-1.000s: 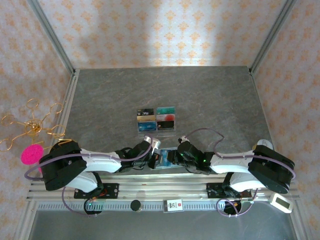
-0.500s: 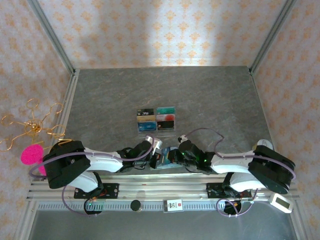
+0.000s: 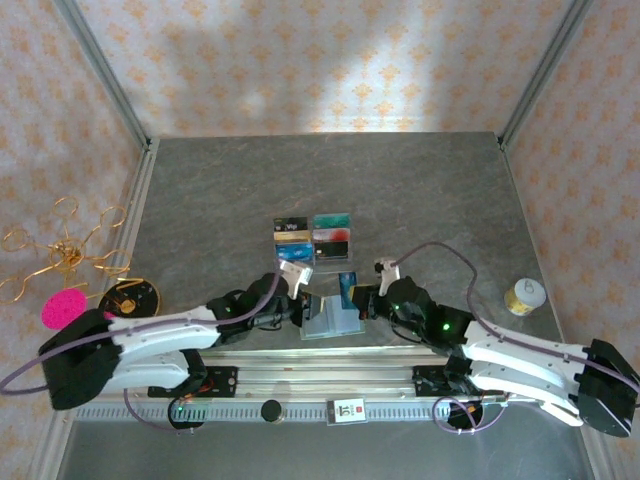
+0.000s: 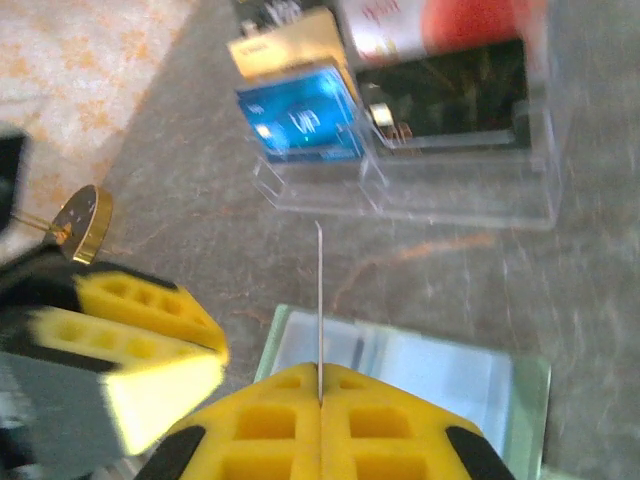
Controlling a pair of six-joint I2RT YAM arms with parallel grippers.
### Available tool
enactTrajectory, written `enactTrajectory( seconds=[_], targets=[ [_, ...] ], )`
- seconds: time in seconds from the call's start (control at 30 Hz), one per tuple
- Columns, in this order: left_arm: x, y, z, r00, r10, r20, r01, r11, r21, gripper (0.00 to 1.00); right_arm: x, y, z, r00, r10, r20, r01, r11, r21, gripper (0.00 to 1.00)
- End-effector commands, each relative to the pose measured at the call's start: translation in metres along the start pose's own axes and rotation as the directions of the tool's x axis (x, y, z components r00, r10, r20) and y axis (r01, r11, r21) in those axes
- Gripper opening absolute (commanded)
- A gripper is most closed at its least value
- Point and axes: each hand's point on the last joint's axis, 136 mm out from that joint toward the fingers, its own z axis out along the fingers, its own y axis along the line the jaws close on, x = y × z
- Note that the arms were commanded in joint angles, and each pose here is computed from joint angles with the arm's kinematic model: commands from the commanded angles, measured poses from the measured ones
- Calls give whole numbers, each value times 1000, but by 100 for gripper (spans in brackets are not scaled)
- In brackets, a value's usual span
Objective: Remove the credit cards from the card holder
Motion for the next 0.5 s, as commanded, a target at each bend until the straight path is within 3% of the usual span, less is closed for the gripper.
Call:
enactTrajectory(
  seconds=[0.0, 0.13, 0.23, 0.33, 0.47],
  targets=[
    [-52, -5, -33, 985, 30, 171, -20, 998, -63, 33, -53, 25, -7, 973, -210, 96, 209, 978, 14, 0],
    [-73, -5, -64, 969, 61, 237, -34, 992, -118, 45, -80, 41, 6, 904, -424, 51, 425, 905, -13, 0],
    [-87, -9, -82, 957, 59, 285, -26, 993, -118, 52, -90, 46, 20, 874, -485, 8, 485, 871, -79, 0],
    [-99, -14, -98, 943, 57, 328, -20, 993, -115, 56, -86, 61, 35, 804, -593, -32, 581, 797, -165, 0],
    [-108, -17, -111, 931, 67, 359, -26, 993, -118, 59, -73, 62, 65, 679, -715, -166, 670, 697, -256, 0]
  ],
)
